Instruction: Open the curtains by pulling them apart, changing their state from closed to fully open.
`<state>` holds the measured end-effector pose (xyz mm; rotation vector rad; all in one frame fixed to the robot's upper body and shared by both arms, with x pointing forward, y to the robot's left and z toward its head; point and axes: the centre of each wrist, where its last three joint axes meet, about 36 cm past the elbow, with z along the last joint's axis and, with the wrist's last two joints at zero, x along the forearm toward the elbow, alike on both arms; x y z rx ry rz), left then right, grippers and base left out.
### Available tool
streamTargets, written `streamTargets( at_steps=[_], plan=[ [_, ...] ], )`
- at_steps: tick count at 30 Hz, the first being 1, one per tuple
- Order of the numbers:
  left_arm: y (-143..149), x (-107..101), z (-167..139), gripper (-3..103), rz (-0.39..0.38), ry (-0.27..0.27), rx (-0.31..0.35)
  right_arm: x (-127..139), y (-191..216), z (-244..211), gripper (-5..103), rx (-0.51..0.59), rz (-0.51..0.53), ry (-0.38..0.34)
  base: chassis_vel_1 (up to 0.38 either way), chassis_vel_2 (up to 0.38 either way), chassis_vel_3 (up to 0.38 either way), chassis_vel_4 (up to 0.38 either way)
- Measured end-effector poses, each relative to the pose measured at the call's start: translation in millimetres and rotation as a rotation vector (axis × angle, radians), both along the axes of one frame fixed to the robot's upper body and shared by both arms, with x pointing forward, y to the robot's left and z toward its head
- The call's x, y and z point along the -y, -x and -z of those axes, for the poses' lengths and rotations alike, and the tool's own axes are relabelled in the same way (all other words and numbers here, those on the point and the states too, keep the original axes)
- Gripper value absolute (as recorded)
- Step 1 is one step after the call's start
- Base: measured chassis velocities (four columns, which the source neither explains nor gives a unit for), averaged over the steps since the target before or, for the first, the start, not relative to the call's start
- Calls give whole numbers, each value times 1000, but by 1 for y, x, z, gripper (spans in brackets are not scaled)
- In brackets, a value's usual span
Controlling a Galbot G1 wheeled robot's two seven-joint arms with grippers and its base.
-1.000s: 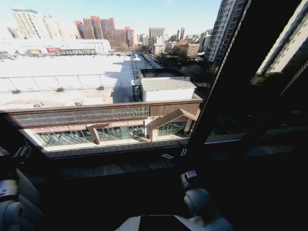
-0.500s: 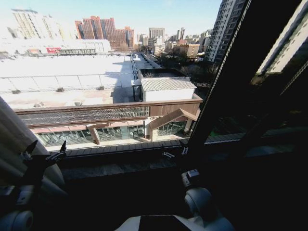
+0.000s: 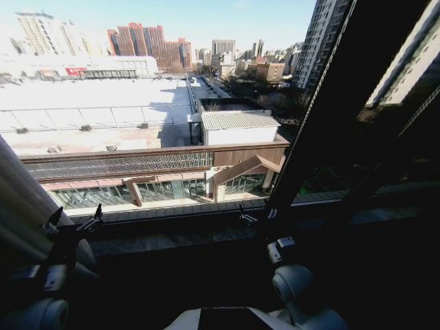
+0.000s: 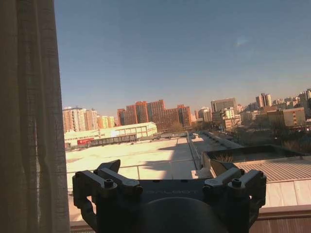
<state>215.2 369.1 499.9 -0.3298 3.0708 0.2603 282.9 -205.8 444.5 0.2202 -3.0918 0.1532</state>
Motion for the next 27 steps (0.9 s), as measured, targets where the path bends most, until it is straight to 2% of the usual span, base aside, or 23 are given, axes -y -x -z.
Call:
streamTargets(
  at_steps=[11, 27],
  plan=[
    [3, 0, 9, 100, -5, -1, 0, -1, -1, 3, 100, -9, 6, -5, -239, -231, 240, 231],
    [2, 4, 14, 100, -3, 1, 1, -4, -2, 6, 100, -18, 7, -17, -345, -344, 338, 350]
  ],
)
